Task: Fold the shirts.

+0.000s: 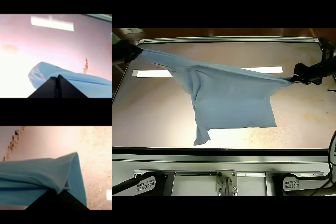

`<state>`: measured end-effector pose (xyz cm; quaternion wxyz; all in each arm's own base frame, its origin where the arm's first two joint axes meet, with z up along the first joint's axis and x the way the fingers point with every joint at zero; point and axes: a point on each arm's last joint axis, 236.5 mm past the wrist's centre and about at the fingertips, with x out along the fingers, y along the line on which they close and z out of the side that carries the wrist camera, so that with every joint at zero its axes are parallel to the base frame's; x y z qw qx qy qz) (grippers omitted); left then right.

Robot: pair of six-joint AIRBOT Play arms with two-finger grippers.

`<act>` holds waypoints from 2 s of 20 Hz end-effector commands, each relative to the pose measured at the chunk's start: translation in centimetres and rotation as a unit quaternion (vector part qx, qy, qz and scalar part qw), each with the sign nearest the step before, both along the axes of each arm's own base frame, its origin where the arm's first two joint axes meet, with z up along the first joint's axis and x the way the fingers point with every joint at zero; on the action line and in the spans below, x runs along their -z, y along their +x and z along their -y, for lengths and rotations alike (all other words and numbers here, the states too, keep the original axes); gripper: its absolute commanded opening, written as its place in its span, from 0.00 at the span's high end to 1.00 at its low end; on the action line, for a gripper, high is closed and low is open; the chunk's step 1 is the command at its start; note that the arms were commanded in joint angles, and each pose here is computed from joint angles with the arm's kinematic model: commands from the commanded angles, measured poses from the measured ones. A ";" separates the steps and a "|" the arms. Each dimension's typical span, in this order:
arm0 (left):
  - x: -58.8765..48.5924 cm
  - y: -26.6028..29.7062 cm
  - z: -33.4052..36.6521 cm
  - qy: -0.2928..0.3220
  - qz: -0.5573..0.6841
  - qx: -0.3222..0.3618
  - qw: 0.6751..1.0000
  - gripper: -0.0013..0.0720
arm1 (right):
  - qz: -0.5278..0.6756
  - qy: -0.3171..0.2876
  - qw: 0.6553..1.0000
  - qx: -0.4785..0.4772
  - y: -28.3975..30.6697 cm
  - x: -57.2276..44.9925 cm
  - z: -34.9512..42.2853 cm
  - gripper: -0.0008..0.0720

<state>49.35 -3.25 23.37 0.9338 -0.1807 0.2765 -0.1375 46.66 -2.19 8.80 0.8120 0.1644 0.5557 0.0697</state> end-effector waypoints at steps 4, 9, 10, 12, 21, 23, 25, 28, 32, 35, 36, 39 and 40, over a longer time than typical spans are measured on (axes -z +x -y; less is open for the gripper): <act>15.4 2.5 9.4 -0.068 -0.183 0.088 0.977 0.93 | -0.076 0.025 0.996 -0.044 2.4 10.0 -5.4 0.90; 18.0 -1.7 7.5 -0.095 -0.315 0.085 0.940 0.09 | -0.079 0.006 0.994 -0.070 1.0 7.6 -3.8 0.09; 18.0 -3.4 5.4 -0.081 -0.349 0.083 0.930 0.23 | -0.090 -0.020 0.992 -0.082 -0.6 6.6 -1.7 0.09; 18.0 -7.6 0.4 -0.035 -0.413 0.067 0.908 0.37 | -0.137 -0.091 0.985 -0.061 -4.5 5.0 4.4 0.10; 26.2 -20.7 2.0 -0.122 -0.494 0.035 0.860 0.15 | -0.219 0.089 0.968 0.082 -14.3 8.9 7.5 0.20; 28.3 -21.2 5.3 -0.187 -0.481 0.047 0.855 0.15 | -0.222 0.118 0.964 0.086 -14.4 10.1 6.1 0.20; 30.2 -21.6 7.1 -0.205 -0.487 0.039 0.848 0.15 | -0.208 0.135 0.964 0.093 -13.6 10.4 5.5 0.20; 31.6 -22.3 10.3 -0.188 -0.497 0.079 0.843 0.15 | -0.190 0.130 0.968 0.103 -12.8 10.5 5.9 0.20; 33.2 -22.2 14.1 -0.180 -0.497 0.096 0.843 0.15 | -0.173 0.122 0.971 0.113 -11.9 10.8 6.5 0.20; 34.1 -22.9 15.8 -0.184 -0.511 0.111 0.833 0.16 | -0.171 0.111 0.973 0.112 -11.9 11.0 6.9 0.10; 34.0 -22.7 16.4 -0.193 -0.505 0.121 0.833 0.16 | -0.175 0.106 0.972 0.113 -12.1 11.3 7.0 0.04; 33.7 -22.1 17.5 -0.227 -0.499 0.122 0.828 0.18 | -0.202 0.110 0.967 0.107 -13.8 14.2 5.7 0.04; 33.7 -22.0 17.6 -0.231 -0.501 0.120 0.826 0.19 | -0.210 0.117 0.964 0.109 -14.4 15.3 5.2 0.04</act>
